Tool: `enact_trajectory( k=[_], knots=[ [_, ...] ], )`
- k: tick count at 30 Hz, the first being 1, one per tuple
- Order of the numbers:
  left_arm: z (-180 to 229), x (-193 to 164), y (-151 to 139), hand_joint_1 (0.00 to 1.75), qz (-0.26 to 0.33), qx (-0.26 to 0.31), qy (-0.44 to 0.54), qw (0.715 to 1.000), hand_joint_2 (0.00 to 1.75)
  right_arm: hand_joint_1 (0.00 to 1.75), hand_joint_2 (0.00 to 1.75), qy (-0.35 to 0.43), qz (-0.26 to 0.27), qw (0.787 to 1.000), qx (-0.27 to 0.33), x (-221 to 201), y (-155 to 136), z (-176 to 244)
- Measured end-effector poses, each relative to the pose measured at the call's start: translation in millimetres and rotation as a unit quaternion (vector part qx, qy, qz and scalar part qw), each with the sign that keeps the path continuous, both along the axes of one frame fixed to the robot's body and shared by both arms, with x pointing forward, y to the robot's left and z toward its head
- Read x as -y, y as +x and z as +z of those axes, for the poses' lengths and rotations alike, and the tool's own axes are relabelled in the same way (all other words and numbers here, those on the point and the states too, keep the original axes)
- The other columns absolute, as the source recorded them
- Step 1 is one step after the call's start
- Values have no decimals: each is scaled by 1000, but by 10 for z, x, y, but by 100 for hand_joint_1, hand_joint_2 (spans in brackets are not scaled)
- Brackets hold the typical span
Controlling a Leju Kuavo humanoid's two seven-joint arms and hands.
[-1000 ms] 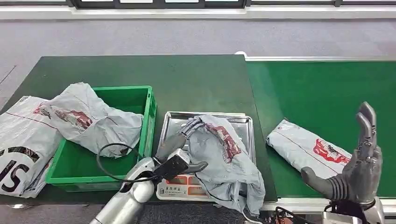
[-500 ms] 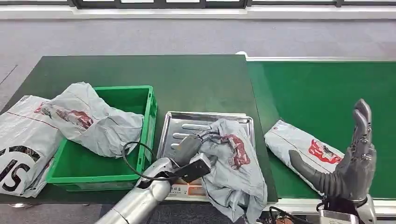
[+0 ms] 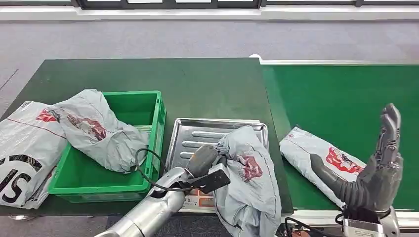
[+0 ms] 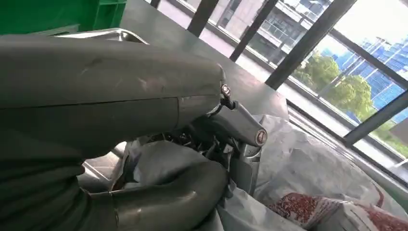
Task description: Moved the parcel from conveyor to table for the left to box.
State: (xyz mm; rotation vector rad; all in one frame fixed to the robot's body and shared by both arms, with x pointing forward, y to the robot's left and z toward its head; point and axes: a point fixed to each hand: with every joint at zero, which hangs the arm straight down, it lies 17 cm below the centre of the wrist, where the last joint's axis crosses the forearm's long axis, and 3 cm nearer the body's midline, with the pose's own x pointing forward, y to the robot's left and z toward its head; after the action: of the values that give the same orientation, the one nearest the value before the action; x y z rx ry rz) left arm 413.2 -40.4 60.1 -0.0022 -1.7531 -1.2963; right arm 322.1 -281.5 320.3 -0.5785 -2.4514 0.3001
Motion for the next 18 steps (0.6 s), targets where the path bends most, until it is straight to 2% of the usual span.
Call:
enact_trajectory(
  k=[3, 6, 8, 12, 15, 18],
  knots=[
    [78, -180, 120, 175, 40, 24, -16, 999, 175, 0, 175, 7, 1, 1000, -2, 16, -1, -3],
    [297, -522, 315, 175, 88, 54, -38, 994, 175, 0, 175, 12, 2, 1000, -10, 27, -20, -57],
    [529, -847, 477, 175, 129, 84, -51, 987, 175, 0, 175, 14, 1, 1000, -15, 29, -43, -95],
    [1125, -1671, 777, 175, 229, 189, -56, 953, 175, 0, 175, 18, -3, 1000, -21, 26, -121, -135],
    [1513, -2321, 870, 175, 294, 252, -56, 920, 175, 0, 175, 22, -7, 999, -26, 39, -234, -172],
    [1773, -2830, 869, 175, 335, 281, -70, 897, 175, 0, 175, 26, -8, 999, -27, 60, -317, -174]
  ],
)
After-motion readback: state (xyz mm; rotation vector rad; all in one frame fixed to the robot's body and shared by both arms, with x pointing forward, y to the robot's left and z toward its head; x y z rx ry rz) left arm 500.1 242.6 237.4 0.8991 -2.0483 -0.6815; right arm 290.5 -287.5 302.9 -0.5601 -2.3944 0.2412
